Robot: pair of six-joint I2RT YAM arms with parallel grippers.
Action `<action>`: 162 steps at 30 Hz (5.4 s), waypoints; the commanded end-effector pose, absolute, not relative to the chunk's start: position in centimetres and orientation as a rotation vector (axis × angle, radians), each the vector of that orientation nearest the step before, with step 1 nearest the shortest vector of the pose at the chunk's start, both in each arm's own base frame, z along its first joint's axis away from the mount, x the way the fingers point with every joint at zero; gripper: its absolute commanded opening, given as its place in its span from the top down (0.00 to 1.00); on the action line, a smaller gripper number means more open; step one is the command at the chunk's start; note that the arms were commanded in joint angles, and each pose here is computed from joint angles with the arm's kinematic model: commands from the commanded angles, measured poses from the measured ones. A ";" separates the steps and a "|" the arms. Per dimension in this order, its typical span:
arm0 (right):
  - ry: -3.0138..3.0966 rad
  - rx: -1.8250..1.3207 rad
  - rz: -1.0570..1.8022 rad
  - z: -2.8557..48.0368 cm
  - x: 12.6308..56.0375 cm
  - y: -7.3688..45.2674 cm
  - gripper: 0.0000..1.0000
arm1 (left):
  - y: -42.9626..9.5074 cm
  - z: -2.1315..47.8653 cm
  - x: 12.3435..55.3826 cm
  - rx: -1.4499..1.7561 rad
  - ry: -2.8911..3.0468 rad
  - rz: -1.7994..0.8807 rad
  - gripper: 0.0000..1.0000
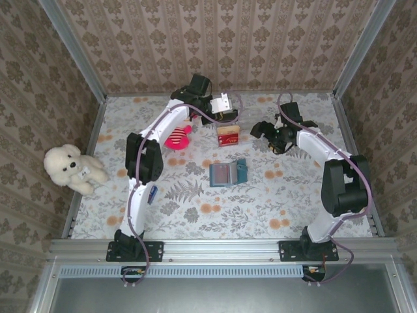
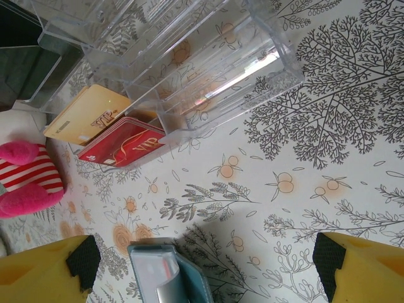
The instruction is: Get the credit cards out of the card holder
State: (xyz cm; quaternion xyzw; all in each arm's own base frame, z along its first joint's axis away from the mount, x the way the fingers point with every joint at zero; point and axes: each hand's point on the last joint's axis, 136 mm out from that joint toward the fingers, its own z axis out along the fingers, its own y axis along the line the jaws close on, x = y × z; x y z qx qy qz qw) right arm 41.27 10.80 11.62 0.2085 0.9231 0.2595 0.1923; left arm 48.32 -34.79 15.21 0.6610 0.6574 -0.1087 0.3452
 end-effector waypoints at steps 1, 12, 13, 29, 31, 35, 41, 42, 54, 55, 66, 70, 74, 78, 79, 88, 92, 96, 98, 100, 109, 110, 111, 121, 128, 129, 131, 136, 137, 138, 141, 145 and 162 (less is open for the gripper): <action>2.594 0.604 0.738 12.4 40.4 10.5 0.10 | -34.8 15.1 48.8 1.745 1.684 -0.239 0.97; 2.595 0.610 0.765 12.5 40.2 10.7 0.11 | -35.2 17.1 48.3 1.763 1.619 -0.241 1.00; 2.599 0.613 0.764 12.3 40.1 10.7 0.11 | -35.2 17.0 48.4 1.764 1.617 -0.239 1.00; 2.622 0.632 0.787 11.4 39.6 11.0 0.12 | -35.1 13.9 49.2 1.809 1.637 -0.209 1.00; 2.620 0.633 0.790 11.5 39.6 11.0 0.12 | -35.1 13.7 48.9 1.816 1.643 -0.225 1.00; 2.622 0.635 0.798 11.4 39.6 11.1 0.12 | -35.0 13.7 48.1 1.828 1.657 -0.277 1.00; 2.617 0.638 0.806 11.6 39.7 11.2 0.13 | -35.1 14.3 46.5 1.835 1.684 -0.389 1.00; 2.618 0.639 0.808 11.5 39.6 11.2 0.13 | -35.1 14.4 46.2 1.836 1.688 -0.404 1.00; 2.619 0.643 0.817 11.5 39.6 11.3 0.14 | -34.9 14.3 45.5 1.819 1.750 -0.449 1.00; 2.622 0.645 0.816 11.4 39.6 11.3 0.14 | -34.9 14.1 45.6 1.815 1.758 -0.441 1.00; 2.625 0.650 0.825 11.1 39.8 11.4 0.14 | -35.1 17.2 47.6 1.667 1.677 -0.359 1.00; 2.629 0.651 0.820 10.9 39.8 11.4 0.14 | -34.8 16.3 47.9 1.670 1.714 -0.311 1.00; 2.629 0.646 0.816 10.9 39.9 11.4 0.14 | -34.9 16.5 47.3 1.668 1.710 -0.346 1.00; 2.631 0.648 0.816 10.8 39.9 11.4 0.14 | -35.1 17.9 47.0 1.652 1.670 -0.366 1.00; 2.633 0.650 0.816 10.8 39.9 11.4 0.15 | -35.1 18.2 47.0 1.648 1.664 -0.366 1.00; 2.635 0.656 0.819 10.6 39.8 11.4 0.15 | -34.7 18.0 47.5 1.637 1.677 -0.341 1.00; 2.636 0.657 0.818 10.5 39.7 11.4 0.15 | -34.7 16.8 47.7 1.621 1.729 -0.349 1.00; 2.637 0.656 0.826 10.6 39.7 11.5 0.15 | -34.6 15.9 48.4 1.610 1.779 -0.288 1.00; 2.633 0.655 0.827 10.7 39.8 11.5 0.15 | -34.6 15.7 48.4 1.612 1.786 -0.289 1.00; 2.631 0.656 0.825 10.8 39.8 11.5 0.15 | -34.7 15.5 48.3 1.616 1.790 -0.294 1.00; 2.637 0.656 0.824 10.7 39.6 11.5 0.15 | -35.3 15.0 47.7 1.661 1.757 -0.325 0.93; 2.636 0.658 0.823 10.7 39.7 11.4 0.15 | -35.4 15.1 47.8 1.665 1.751 -0.316 0.93; 2.636 0.656 0.825 10.7 39.6 11.5 0.15 | -35.4 14.9 47.9 1.667 1.753 -0.309 0.93; 2.631 0.651 0.826 11.0 39.5 11.5 0.15 | -35.6 15.3 48.5 1.676 1.728 -0.268 0.78; 2.629 0.650 0.833 11.1 39.5 11.6 0.15 | -35.4 16.8 48.5 1.659 1.724 -0.252 0.71; 2.628 0.649 0.833 11.1 39.6 11.6 0.15 | -35.3 17.2 48.6 1.649 1.722 -0.252 0.71; 2.630 0.646 0.831 11.1 39.5 11.5 0.15 | -35.2 18.2 48.5 1.624 1.718 -0.266 0.71; 2.622 0.619 0.825 11.7 39.4 11.6 0.15 | -34.4 21.4 48.0 1.508 1.723 -0.333 0.67; 2.622 0.608 0.817 11.9 39.3 11.7 0.15 | -34.0 22.2 48.0 1.460 1.738 -0.337 0.66; 2.622 0.600 0.810 12.1 39.2 11.8 0.15 | -33.6 22.6 48.1 1.418 1.749 -0.336 0.64; 2.630 0.532 0.774 13.3 38.5 12.8 0.19 | -31.8 24.2 47.9 1.257 1.797 -0.285 0.53; 2.662 0.406 0.657 14.8 36.8 14.6 0.23 | -28.5 25.1 47.2 1.017 1.902 -0.229 0.34; 2.831 -0.073 0.343 10.7 29.8 26.6 0.47 | -11.8 22.8 38.0 0.118 2.261 -0.161 0.00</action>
